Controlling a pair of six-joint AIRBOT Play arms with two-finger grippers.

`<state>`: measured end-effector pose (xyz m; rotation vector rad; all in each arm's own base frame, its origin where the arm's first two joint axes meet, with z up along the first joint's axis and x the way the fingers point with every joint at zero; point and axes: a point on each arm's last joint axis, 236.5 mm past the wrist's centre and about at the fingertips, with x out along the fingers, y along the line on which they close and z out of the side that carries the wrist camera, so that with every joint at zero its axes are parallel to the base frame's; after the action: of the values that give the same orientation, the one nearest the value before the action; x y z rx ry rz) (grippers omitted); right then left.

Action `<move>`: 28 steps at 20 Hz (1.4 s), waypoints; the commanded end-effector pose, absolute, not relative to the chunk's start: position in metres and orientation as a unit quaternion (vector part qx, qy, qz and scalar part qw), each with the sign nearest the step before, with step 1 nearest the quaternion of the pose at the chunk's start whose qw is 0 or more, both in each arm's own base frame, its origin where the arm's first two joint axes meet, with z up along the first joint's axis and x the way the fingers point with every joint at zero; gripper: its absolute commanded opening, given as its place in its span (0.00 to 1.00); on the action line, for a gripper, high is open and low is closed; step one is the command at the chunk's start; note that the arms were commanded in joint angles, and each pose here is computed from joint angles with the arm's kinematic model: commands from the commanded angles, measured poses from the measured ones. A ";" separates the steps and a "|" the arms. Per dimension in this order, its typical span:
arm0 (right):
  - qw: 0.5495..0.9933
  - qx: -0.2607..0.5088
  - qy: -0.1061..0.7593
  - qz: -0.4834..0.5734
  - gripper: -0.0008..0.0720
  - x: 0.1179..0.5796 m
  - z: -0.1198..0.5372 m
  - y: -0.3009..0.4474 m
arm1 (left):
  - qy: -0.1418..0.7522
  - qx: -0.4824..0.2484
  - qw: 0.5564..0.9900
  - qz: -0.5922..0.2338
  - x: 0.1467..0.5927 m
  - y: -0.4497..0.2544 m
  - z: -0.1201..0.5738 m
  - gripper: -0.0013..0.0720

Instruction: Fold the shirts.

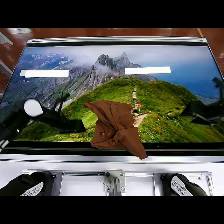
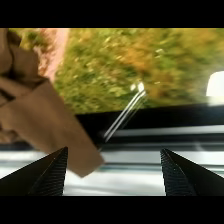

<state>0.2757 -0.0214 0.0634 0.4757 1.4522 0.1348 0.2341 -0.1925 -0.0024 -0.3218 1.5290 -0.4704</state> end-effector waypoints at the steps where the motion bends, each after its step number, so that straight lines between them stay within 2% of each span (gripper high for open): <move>1: 0.672 0.222 0.694 0.131 0.96 0.243 0.014 0.015 | 0.705 -0.249 0.637 -0.186 0.184 -0.205 -0.059 0.95; 3: 0.650 0.184 0.725 0.135 0.96 0.224 -0.006 0.021 | 0.704 -0.268 0.634 -0.177 0.177 -0.213 -0.074 0.95; 6: 0.631 0.149 0.748 0.145 0.96 0.209 -0.019 0.028 | 0.685 -0.275 0.650 -0.180 0.187 -0.228 -0.080 0.94; 9: 0.631 0.118 0.747 0.173 0.96 0.208 -0.021 0.039 | 0.663 -0.310 0.661 -0.164 0.204 -0.244 -0.088 0.94; 13: 0.627 0.092 0.749 0.192 0.96 0.205 -0.027 0.055 | 0.671 -0.321 0.646 -0.172 0.198 -0.269 -0.099 0.92; 14: 0.620 0.087 0.754 0.197 0.96 0.200 -0.032 0.059 | 0.673 -0.322 0.643 -0.174 0.196 -0.272 -0.102 0.83; 15: 0.612 0.083 0.760 0.201 0.96 0.193 -0.038 0.064 | 0.673 -0.322 0.643 -0.172 0.196 -0.273 -0.103 0.38; 16: 0.605 0.079 0.765 0.206 0.96 0.186 -0.046 0.069 | 0.672 -0.322 0.644 -0.173 0.197 -0.273 -0.102 0.09; 25: 0.601 0.027 0.749 0.277 0.96 0.149 -0.095 0.146 | 0.643 -0.319 0.664 -0.210 0.204 -0.279 -0.075 0.08; 28: 0.623 0.015 0.735 0.267 0.96 0.155 -0.101 0.159 | 0.638 -0.320 0.665 -0.221 0.203 -0.281 -0.067 0.08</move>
<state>0.1509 0.1417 -0.0936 0.0430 1.7405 0.6272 0.2035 -0.2791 -0.0748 -0.7212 1.4551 -0.4753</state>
